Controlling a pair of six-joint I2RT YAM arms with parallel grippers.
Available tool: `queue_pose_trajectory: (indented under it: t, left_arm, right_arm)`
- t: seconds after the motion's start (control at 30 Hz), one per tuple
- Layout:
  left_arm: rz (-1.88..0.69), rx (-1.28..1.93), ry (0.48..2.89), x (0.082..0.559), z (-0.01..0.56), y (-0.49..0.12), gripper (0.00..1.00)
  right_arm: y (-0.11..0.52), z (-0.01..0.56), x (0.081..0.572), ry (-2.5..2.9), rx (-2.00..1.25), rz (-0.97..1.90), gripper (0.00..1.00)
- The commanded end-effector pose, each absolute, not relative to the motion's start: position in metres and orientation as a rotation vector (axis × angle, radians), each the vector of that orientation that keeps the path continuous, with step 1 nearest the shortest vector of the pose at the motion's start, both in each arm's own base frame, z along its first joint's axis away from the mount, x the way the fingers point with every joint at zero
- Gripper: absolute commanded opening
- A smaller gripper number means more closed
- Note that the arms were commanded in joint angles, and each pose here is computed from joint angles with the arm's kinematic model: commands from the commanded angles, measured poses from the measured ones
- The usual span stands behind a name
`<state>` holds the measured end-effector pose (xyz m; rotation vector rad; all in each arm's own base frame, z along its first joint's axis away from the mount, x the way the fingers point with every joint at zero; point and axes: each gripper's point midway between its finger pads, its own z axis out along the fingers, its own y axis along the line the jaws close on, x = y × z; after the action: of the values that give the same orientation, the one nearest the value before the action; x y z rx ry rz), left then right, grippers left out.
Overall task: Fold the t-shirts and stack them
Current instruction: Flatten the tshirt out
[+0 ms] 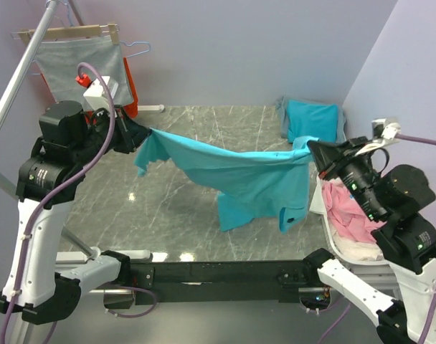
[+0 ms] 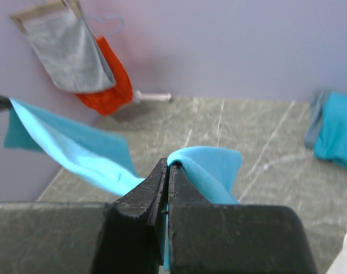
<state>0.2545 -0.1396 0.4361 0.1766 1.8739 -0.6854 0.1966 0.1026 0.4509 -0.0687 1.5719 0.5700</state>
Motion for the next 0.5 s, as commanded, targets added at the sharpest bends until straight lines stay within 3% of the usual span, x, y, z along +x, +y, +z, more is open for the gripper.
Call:
queue_pose_trajectory:
  t: [0.0, 0.2, 0.47]
  left_arm:
    - [-0.746, 0.198, 1.959, 0.244, 0.428, -0.147, 0.01]
    - [-0.750, 0.108, 2.106, 0.283, 0.359, -0.157, 0.01]
    - [-0.660, -0.047, 2.382, 0.374, 0.193, -0.173, 0.01]
  right_arm:
    - [0.108, 0.502, 0.217, 1.442, -0.084, 0.541, 0.00]
    - [0.143, 0.466, 0.310, 1.618, -0.079, 0.419, 0.00]
    - [0.188, 0.304, 0.427, 1.999, -0.083, 0.254, 0.00]
